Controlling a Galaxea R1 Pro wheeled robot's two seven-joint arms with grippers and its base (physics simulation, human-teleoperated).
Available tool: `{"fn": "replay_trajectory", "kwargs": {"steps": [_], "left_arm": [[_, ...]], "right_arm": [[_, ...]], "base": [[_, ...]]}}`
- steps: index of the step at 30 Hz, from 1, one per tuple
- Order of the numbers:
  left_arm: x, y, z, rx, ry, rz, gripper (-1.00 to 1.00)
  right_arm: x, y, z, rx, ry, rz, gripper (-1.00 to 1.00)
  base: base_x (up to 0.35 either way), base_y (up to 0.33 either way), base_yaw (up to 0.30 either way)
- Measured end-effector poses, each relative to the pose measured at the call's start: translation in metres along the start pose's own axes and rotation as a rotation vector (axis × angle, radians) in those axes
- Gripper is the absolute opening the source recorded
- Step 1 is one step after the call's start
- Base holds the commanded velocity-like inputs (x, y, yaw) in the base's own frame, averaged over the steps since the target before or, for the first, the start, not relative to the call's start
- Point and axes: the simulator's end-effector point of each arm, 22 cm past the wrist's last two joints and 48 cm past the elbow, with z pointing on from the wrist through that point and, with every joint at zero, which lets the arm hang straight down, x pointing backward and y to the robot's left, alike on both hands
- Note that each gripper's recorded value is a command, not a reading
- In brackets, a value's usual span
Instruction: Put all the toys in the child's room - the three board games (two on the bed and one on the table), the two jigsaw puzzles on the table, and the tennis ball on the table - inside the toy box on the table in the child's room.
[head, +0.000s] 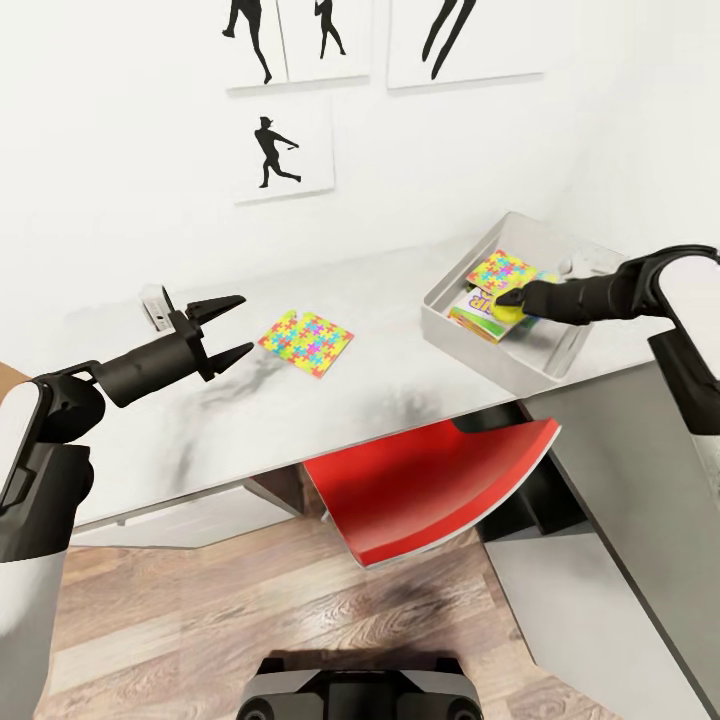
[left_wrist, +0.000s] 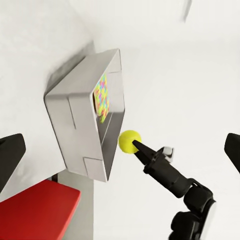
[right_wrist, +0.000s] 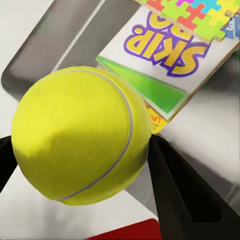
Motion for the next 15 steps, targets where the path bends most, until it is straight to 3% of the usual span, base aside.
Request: {"fn": "replay_trajectory", "kwargs": {"steps": [15], "left_arm": [[0.0003,0.0000,-0.0001,0.000,0.001,0.001,1.00]], "right_arm": [[0.0100,-0.0012,0.0064,0.009,0.028,-0.010,-1.00]], "base": [[0.000,0.000,0.000]]}}
